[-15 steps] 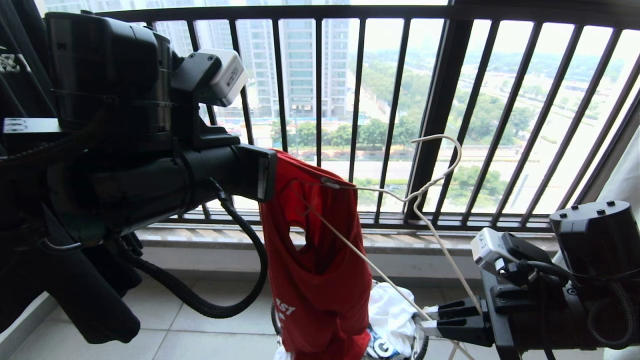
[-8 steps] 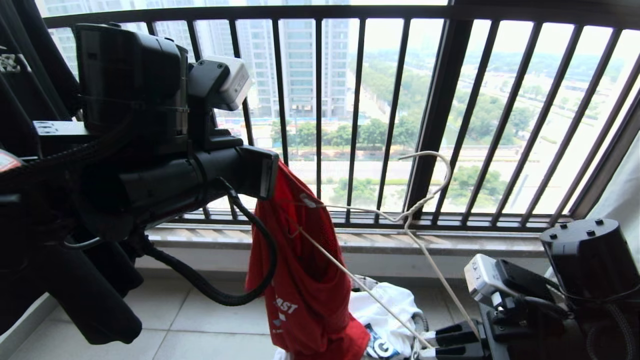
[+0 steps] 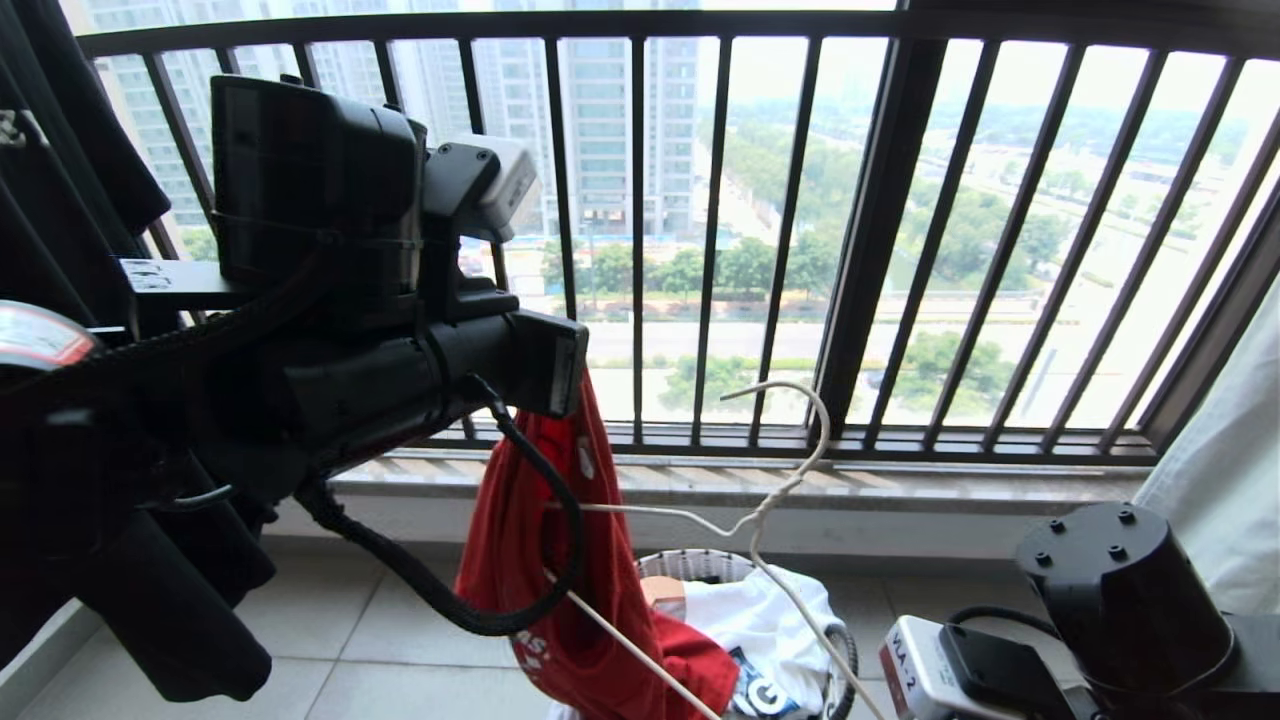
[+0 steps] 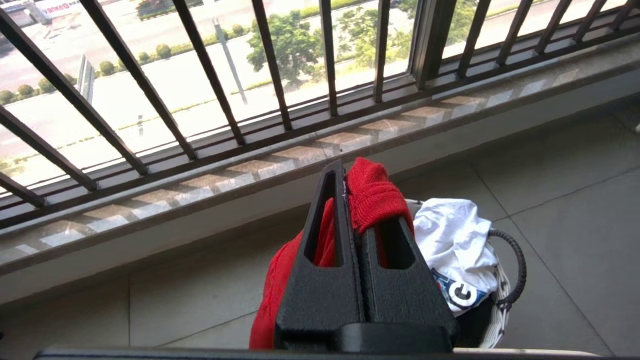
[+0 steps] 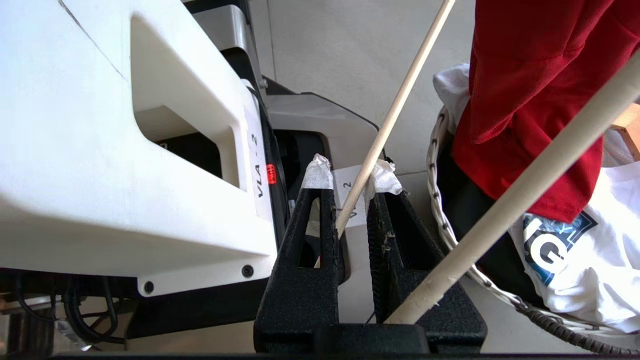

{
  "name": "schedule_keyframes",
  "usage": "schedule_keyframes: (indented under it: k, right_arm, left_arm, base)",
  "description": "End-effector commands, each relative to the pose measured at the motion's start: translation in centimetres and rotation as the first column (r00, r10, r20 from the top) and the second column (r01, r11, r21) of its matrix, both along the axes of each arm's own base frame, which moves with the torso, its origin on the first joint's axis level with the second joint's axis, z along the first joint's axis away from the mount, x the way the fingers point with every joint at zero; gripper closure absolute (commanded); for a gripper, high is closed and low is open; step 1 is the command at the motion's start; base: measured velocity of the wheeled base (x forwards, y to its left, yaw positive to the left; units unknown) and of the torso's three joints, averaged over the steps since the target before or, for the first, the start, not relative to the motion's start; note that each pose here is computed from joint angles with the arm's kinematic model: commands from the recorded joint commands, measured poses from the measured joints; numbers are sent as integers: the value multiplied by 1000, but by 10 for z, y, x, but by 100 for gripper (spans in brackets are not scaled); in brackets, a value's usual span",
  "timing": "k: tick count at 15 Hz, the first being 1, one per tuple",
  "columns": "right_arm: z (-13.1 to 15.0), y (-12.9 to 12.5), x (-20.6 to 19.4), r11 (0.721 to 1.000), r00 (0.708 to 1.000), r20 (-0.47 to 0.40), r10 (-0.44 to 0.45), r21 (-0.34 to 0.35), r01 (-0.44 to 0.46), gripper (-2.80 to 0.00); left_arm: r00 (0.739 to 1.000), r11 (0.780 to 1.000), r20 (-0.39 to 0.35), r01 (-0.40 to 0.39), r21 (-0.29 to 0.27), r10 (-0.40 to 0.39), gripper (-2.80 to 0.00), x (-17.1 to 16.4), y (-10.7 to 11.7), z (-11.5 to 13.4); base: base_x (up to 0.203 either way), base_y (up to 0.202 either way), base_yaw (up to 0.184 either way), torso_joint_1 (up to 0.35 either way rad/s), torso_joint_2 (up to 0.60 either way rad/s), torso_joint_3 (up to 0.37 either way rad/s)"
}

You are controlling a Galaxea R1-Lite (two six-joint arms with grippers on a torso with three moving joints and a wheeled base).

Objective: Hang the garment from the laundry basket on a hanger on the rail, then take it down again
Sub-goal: Hang the clothes on the clothes rack

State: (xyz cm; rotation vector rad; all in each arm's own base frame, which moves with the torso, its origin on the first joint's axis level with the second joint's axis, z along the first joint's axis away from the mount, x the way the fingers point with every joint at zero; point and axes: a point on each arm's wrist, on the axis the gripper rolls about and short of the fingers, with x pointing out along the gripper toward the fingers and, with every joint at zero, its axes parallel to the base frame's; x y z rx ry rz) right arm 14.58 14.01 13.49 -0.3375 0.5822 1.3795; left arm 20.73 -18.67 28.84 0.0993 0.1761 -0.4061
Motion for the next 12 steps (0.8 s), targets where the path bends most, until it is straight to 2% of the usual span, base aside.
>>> schedule_keyframes:
  k: [1, 4, 6, 10, 12]
  right_arm:
    - [1, 2, -1, 1000, 1000, 1, 13, 5, -13, 0]
    - [10, -4, -2, 999, 999, 42, -14, 30, 12, 0]
    - [17, -14, 5, 994, 991, 85, -104, 34, 102, 0]
    - [27, -24, 16, 982, 975, 123, -184, 57, 179, 0]
    - [31, -23, 16, 983, 975, 134, -176, 71, 167, 0]
  left_arm:
    - [999, 999, -17, 49, -7, -50, 0, -10, -10, -4]
    - [992, 993, -40, 116, 5, -116, 0, -25, -21, -11]
    - [991, 992, -44, 128, 12, -127, 0, -26, -26, -11]
    - [988, 989, -63, 141, 35, -138, 0, -31, -25, 13]
    - [985, 986, -56, 165, 31, -163, 0, -35, -30, 24]
  base:
    - [0, 0, 0, 0, 0, 0]
    - [0, 0, 0, 0, 0, 0]
    - [0, 0, 0, 0, 0, 0]
    - [0, 0, 0, 0, 0, 0]
    - [0, 0, 0, 0, 0, 0]
